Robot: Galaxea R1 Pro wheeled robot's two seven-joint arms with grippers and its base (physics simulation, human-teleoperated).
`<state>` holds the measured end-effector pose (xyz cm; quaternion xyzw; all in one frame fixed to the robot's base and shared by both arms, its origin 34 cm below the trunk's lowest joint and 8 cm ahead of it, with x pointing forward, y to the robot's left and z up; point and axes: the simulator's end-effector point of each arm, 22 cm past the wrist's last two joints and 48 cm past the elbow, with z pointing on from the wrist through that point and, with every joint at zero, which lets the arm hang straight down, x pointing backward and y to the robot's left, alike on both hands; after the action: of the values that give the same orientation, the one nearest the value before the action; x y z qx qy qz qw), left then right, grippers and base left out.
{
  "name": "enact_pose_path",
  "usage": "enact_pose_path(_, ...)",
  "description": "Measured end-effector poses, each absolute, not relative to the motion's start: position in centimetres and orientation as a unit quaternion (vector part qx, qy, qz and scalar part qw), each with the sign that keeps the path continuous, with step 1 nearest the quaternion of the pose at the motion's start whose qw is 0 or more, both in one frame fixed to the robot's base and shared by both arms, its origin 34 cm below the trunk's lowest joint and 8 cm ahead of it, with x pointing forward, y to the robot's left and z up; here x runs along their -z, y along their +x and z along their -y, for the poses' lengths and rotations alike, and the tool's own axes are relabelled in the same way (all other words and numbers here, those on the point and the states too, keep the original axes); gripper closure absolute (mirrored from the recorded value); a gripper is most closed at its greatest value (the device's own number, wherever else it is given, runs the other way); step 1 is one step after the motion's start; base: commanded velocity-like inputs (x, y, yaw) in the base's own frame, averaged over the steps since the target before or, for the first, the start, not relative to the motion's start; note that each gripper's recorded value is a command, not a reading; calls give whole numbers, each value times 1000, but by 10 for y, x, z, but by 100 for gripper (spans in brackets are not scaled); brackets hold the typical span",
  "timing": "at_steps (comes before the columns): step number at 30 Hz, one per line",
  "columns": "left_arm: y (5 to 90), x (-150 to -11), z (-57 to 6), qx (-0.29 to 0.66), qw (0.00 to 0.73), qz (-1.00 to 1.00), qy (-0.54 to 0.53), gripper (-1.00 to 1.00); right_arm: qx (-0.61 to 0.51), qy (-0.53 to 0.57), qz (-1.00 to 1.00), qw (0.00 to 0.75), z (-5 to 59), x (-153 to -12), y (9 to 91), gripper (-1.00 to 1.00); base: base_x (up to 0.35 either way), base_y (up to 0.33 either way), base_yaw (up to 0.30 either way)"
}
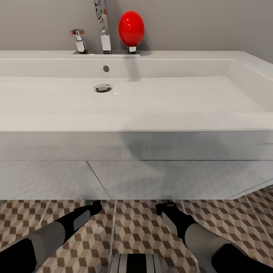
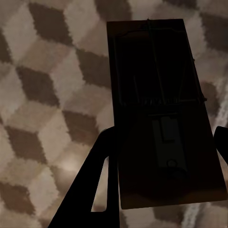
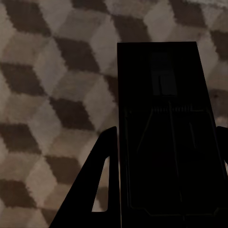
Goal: Take the four mousetraps from the cabinet in the bathroom and place them on the bathroom floor. Make sure all four end up on the same floor surface, and ensure that at least two of them are either under or directly next to the same bathroom sink.
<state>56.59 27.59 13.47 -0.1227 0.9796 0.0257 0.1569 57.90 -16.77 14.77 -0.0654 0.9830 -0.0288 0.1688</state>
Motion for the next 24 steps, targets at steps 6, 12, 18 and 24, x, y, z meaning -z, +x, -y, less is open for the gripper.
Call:
enact_pose_path(6, 563, -131, -276, -26, 153, -980, -123, 100, 28, -66, -984, 165, 168, -144, 576, 100, 0, 0, 0)
enact_pose_path(12, 560, -127, -276, -27, 149, -981, -122, 100, 28, -66, -984, 161, 168, -140, 574, 100, 1, 0, 0)
enact_pose_path(18, 557, -123, -276, -27, 145, -981, -122, 100, 28, -66, -985, 157, 168, -136, 570, 100, 72, 0, 0)
enact_pose_path(24, 556, -122, -275, -27, 144, -982, -121, 100, 28, -64, -985, 155, 168, -133, 566, 100, 115, 0, 0)
